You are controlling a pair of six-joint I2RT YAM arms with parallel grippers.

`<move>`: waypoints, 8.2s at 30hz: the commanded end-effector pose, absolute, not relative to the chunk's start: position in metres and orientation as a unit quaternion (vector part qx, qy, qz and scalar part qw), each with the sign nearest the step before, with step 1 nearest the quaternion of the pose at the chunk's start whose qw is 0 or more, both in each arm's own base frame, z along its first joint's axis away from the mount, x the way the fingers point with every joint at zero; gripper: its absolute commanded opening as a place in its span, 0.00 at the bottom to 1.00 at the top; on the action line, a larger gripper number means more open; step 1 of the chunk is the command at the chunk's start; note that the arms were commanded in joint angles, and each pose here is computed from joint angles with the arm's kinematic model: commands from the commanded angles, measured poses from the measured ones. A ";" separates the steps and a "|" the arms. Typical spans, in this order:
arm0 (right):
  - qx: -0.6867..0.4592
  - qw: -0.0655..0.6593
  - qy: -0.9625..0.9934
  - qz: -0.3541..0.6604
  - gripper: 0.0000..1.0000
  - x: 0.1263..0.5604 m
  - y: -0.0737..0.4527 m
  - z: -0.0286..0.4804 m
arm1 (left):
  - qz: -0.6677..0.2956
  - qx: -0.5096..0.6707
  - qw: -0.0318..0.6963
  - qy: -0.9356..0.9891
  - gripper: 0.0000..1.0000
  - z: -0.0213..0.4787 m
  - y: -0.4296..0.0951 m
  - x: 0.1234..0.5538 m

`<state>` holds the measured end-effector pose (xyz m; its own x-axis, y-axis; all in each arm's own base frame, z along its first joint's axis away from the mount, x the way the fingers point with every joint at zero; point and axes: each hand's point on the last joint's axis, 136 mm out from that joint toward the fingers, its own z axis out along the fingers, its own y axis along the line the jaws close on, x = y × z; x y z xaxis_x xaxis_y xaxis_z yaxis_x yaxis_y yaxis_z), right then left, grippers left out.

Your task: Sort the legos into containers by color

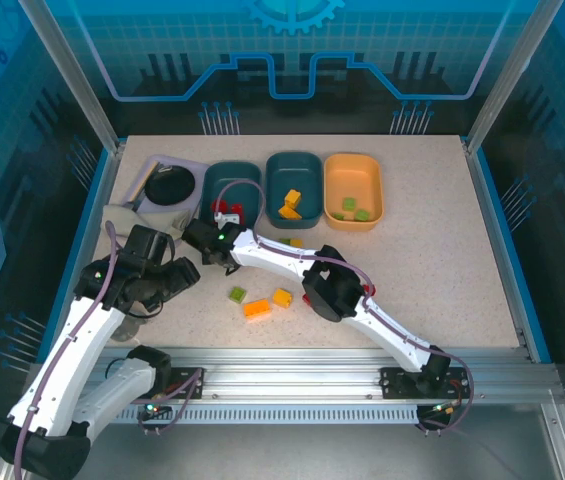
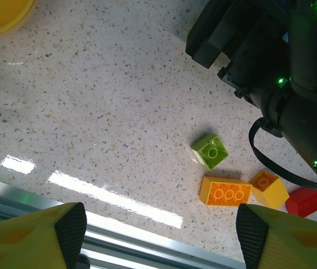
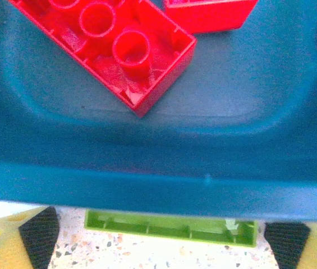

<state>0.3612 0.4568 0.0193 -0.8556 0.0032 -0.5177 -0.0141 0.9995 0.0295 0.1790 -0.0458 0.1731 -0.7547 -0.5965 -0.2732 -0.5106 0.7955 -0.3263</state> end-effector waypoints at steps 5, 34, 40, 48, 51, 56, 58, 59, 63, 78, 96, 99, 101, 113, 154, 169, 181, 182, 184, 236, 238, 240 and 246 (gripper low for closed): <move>0.041 0.252 0.967 0.008 0.87 0.384 0.440 -0.022 | -0.122 -0.288 0.177 0.933 0.75 0.172 -0.049 0.173; -0.015 0.246 0.968 0.038 0.52 0.330 0.422 0.034 | -0.164 -0.271 0.174 0.932 0.75 0.165 -0.064 0.177; -0.019 0.274 0.959 0.064 0.51 0.324 0.388 0.096 | -0.218 -0.245 0.179 0.928 0.75 0.172 -0.090 0.201; 0.026 0.300 0.952 0.056 0.51 0.355 0.285 0.164 | -0.246 -0.178 0.212 0.929 0.75 0.202 -0.142 0.255; 0.061 0.293 0.953 0.053 0.51 0.379 0.242 0.170 | -0.260 -0.157 0.219 0.927 0.75 0.211 -0.167 0.278; 0.125 0.252 0.958 0.058 0.51 0.429 0.190 0.162 | -0.275 -0.138 0.233 0.923 0.75 0.223 -0.198 0.319; 0.149 0.235 0.959 0.058 0.51 0.452 0.175 0.152 | -0.279 -0.134 0.237 0.921 0.75 0.226 -0.207 0.335; 0.163 0.228 0.958 0.056 0.51 0.464 0.168 0.147 | -0.282 -0.131 0.238 0.920 0.75 0.228 -0.212 0.343; 0.204 0.210 0.955 0.054 0.51 0.506 0.145 0.130 | -0.290 -0.118 0.241 0.919 0.75 0.234 -0.231 0.370; 0.238 0.138 0.961 0.039 0.80 0.544 0.120 0.065 | -0.278 -0.108 0.198 0.934 0.75 0.209 -0.253 0.391; 0.106 0.336 0.931 0.097 0.79 0.459 0.159 0.257 | -0.267 0.003 0.107 0.958 0.72 0.164 -0.289 0.315; 0.081 0.328 0.930 0.146 0.79 0.410 0.160 0.250 | -0.256 0.095 0.082 0.959 0.70 0.151 -0.313 0.284; 0.060 0.328 0.924 0.187 0.79 0.371 0.160 0.248 | -0.242 0.149 0.061 0.957 0.68 0.137 -0.327 0.262; 0.003 0.267 0.917 0.296 0.90 0.185 0.134 0.224 | -0.124 0.237 0.012 0.964 0.78 0.057 -0.357 0.225; 0.035 0.284 0.910 0.300 0.92 0.198 0.119 0.237 | -0.024 0.291 0.036 0.956 0.33 0.020 -0.352 0.251; -0.129 0.293 0.888 0.330 0.87 0.236 0.183 0.266 | -0.137 -0.010 0.146 0.980 0.32 0.140 -0.245 0.354; -0.178 0.274 0.871 0.367 0.88 0.308 0.265 0.275 | -0.165 -0.214 0.119 0.955 0.32 0.113 -0.145 0.465; -0.178 0.269 0.871 0.369 0.88 0.313 0.269 0.273 | -0.164 -0.217 0.115 0.955 0.32 0.108 -0.143 0.470; -0.177 0.266 0.871 0.372 0.88 0.322 0.274 0.271 | -0.165 -0.219 0.109 0.955 0.33 0.101 -0.141 0.479; -0.469 0.074 0.873 0.109 0.92 0.219 0.429 0.068 | -0.127 -0.396 0.185 0.890 0.88 0.183 -0.044 0.176; -0.473 0.065 0.874 0.086 0.92 0.224 0.431 0.056 | -0.130 -0.396 0.190 0.889 0.88 0.188 -0.040 0.166; -0.475 0.057 0.875 0.071 0.91 0.227 0.432 0.048 | -0.130 -0.395 0.195 0.888 0.88 0.193 -0.038 0.161; -0.477 0.039 0.877 0.042 0.73 0.229 0.434 0.025 | -0.126 -0.395 0.209 0.886 0.88 0.204 -0.033 0.159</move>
<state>0.2320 0.4405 0.0297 -0.5479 -0.8208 -0.1616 -0.8360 0.5444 0.0696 0.1648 -0.0389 0.1961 -0.6147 -0.7449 -0.2594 -0.6325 0.6620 -0.4022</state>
